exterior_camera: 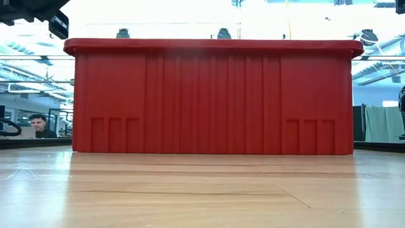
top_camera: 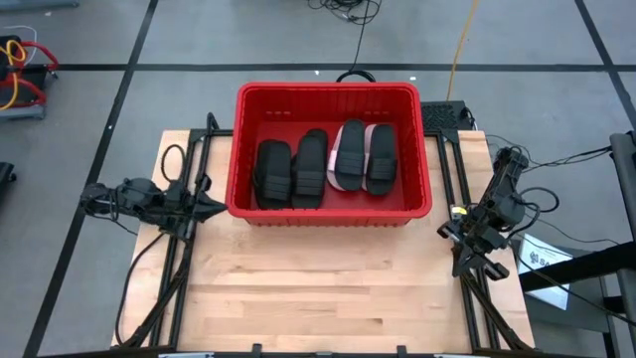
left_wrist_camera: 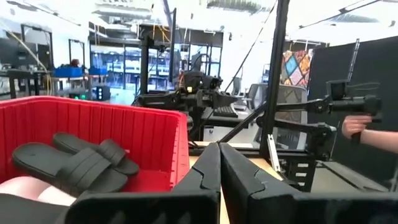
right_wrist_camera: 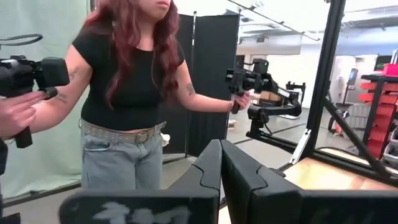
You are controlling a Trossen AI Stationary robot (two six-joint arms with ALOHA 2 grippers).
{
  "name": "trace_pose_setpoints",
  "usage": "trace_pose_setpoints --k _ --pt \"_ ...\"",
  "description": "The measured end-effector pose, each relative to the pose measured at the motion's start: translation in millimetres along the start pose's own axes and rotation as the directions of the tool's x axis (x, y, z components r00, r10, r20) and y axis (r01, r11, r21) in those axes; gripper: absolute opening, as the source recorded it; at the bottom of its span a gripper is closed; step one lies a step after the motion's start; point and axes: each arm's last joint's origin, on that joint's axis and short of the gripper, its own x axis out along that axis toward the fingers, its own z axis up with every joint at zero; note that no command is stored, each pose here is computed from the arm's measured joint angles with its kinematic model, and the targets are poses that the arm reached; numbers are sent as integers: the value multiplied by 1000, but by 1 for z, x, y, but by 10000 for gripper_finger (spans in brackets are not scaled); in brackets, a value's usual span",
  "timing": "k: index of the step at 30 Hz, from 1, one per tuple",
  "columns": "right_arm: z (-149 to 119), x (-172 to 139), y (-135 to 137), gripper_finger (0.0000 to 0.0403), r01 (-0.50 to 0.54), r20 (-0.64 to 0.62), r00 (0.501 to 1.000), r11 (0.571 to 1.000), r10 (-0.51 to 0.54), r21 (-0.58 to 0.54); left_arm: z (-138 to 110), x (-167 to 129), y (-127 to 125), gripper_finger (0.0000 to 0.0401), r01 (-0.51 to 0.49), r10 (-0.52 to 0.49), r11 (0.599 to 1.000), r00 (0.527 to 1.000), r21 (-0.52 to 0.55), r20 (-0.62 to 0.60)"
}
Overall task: Pick and place slides into bin
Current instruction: Return to Home Position
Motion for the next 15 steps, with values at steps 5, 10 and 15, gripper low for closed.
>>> trace_pose_setpoints --k 5,10,15 --pt "0 0 2 0 -52 8 999 999 52 -2 -16 5 -1 1 50 -50 998 999 28 -16" --pt "-9 1 3 0 -90 -16 996 996 90 1 -36 11 -3 4 162 -162 987 987 11 1" --pt "-20 3 7 0 -179 15 984 983 178 31 -51 13 -4 4 218 -218 976 976 25 1"
